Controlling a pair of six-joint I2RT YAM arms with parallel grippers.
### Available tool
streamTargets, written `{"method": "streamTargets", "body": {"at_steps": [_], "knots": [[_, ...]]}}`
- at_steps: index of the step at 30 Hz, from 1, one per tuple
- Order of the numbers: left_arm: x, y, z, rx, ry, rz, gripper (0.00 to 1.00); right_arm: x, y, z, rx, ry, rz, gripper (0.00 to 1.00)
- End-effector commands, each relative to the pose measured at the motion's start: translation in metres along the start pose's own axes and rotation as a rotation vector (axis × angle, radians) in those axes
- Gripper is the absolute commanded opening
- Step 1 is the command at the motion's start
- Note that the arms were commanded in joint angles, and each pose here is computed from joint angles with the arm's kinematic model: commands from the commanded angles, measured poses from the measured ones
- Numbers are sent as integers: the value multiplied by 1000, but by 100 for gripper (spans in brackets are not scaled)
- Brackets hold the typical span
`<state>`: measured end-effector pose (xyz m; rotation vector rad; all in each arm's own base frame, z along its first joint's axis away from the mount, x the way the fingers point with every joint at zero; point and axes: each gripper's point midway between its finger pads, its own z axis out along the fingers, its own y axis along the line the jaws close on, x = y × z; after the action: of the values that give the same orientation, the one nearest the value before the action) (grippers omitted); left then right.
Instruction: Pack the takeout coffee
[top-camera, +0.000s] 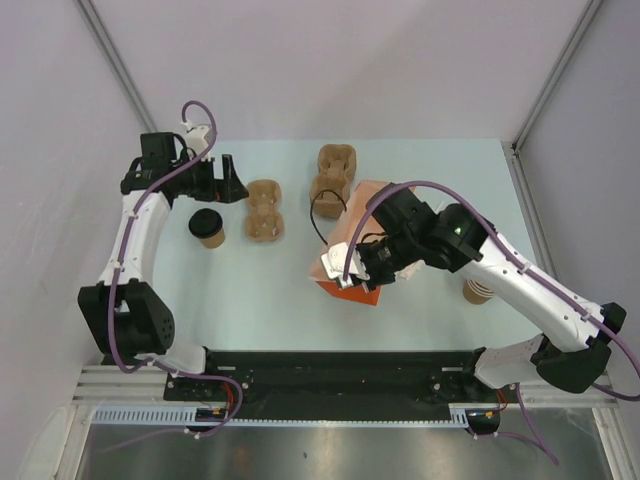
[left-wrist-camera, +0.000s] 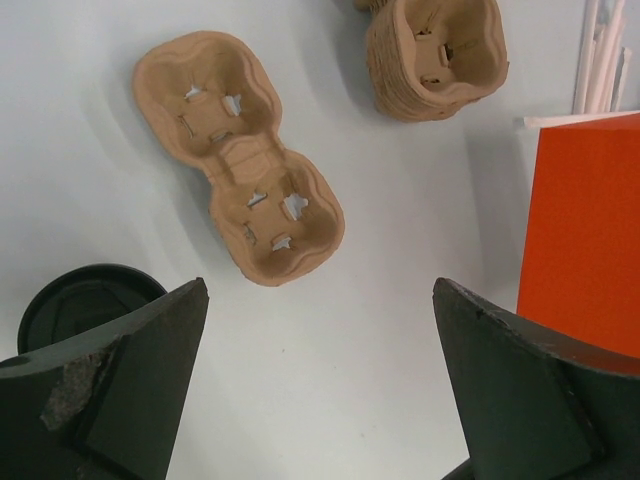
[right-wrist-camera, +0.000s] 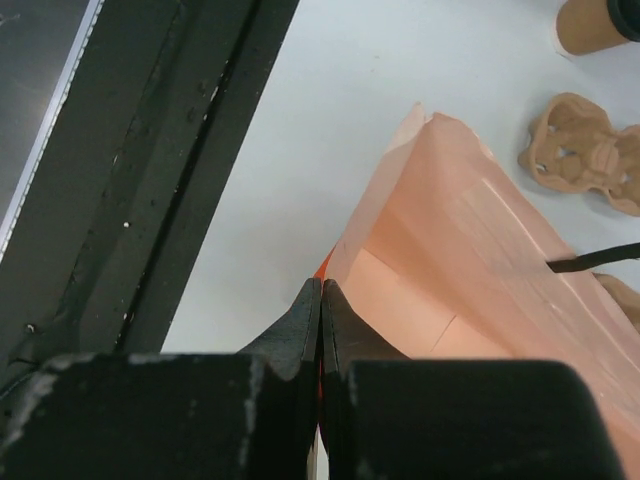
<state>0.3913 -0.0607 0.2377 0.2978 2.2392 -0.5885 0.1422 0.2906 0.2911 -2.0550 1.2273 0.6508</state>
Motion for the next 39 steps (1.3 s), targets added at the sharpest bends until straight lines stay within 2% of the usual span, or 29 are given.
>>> {"method": "streamTargets", "body": {"at_steps": [1, 9, 16, 18, 23, 27, 29, 30, 34, 39], "knots": [[-7, -10, -9, 16, -56, 39, 99, 2, 10, -1, -15, 4, -117, 0], [5, -6, -4, 10, -35, 11, 100, 20, 36, 5, -134, 35, -256, 2], [2, -5, 3, 20, -32, -20, 100, 18, 40, -3, -124, -12, -332, 3], [1, -5, 4, 26, -34, -25, 99, 19, 39, -3, -117, -6, -327, 12], [2, -3, 9, 30, -26, -39, 99, 15, 33, -7, -81, -22, -322, 22], [-1, -2, 11, 36, -24, -44, 100, 13, 33, -11, -64, -25, -312, 46], [-1, -2, 12, 39, -20, -47, 99, 8, 31, -15, -34, -37, -307, 52], [-2, -2, 13, 38, -20, -47, 99, 4, 27, -17, -6, -47, -292, 62], [-2, -3, 13, 44, -20, -40, 100, -17, 16, -32, 93, -88, -274, 70], [0, -5, 14, 67, -10, -11, 100, -52, -16, -67, 254, -127, -260, 73]]}}
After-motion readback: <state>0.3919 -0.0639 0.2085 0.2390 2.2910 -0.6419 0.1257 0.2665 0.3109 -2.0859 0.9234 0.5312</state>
